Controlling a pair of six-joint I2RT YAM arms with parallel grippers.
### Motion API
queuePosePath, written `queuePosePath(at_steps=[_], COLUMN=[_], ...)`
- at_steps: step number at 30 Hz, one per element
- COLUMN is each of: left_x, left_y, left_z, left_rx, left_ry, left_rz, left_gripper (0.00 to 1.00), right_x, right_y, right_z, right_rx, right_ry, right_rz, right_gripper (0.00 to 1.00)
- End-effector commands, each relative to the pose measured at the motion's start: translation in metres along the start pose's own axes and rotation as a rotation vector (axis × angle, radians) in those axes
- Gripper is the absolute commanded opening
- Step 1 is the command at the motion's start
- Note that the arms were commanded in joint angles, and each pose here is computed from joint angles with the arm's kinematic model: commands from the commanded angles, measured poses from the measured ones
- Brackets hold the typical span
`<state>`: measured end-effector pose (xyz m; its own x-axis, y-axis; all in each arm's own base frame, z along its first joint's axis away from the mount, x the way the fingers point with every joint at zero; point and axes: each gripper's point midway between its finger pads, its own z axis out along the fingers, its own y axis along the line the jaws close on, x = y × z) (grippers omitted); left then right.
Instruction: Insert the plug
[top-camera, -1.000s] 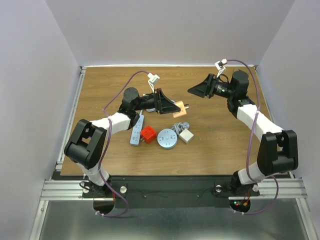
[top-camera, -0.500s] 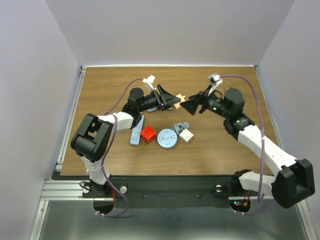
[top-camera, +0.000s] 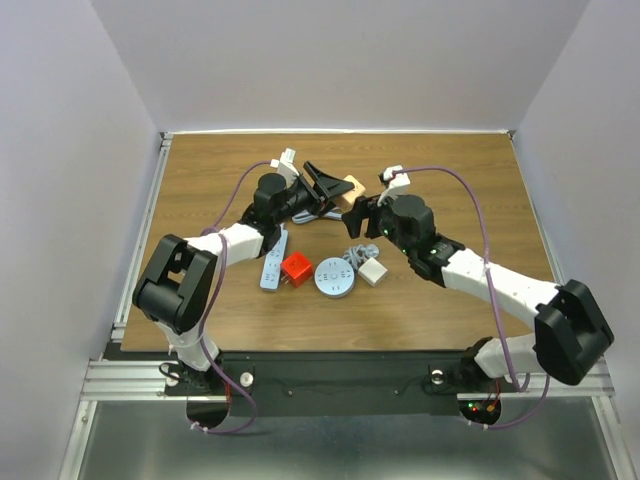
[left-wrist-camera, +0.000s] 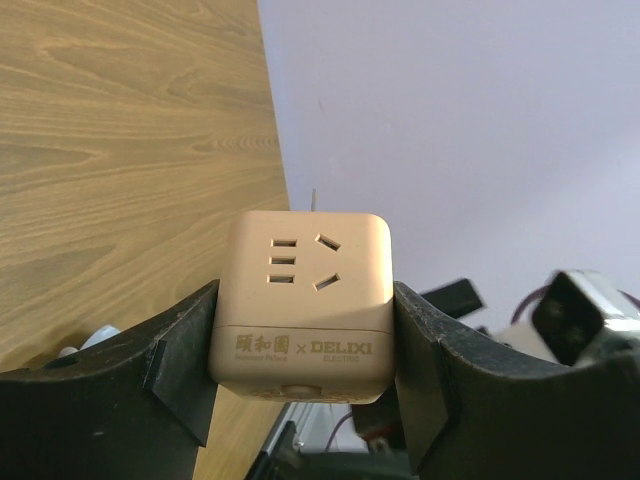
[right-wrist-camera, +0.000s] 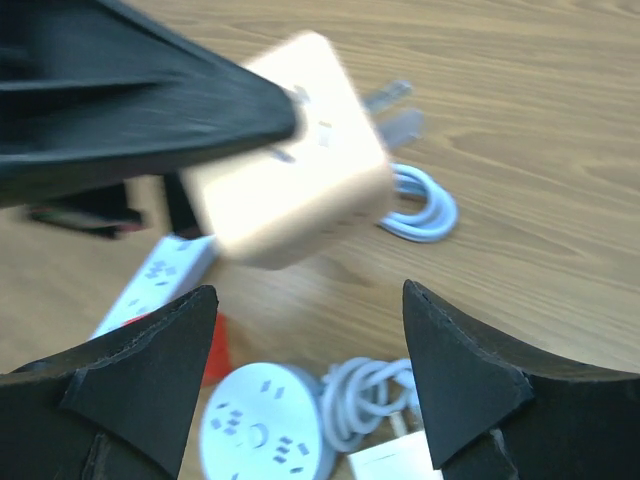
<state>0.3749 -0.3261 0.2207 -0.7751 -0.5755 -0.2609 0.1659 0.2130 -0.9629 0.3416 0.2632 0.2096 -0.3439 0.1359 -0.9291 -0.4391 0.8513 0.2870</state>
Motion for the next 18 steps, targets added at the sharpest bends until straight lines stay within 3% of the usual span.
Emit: queuePosePath(at_steps=[1, 7, 18], left_x=[-0.007, 0.001, -0.005], left_y=[-0.053, -0.039, -0.038], left_z=[-0.012, -0.017, -0.014], left_rx=[0.124, 0.093, 0.087], left_ry=[-0.041, -0.025, -0.054], left_rz=[0.037, 0.021, 0.020], left_gripper=[0.00, 0.00, 0.00], right_x=[-0.031, -0.040, -0.036], right_y=[-0.022, -0.018, 0.016], right_z=[0.009, 0.011, 0.002], right_rx=[0.162, 0.142, -0.041], right_ry=[-0.118, -0.153, -0.104], right_rz=[-0.007, -0.021, -0.005], right_gripper=[0.79, 0.79, 0.79])
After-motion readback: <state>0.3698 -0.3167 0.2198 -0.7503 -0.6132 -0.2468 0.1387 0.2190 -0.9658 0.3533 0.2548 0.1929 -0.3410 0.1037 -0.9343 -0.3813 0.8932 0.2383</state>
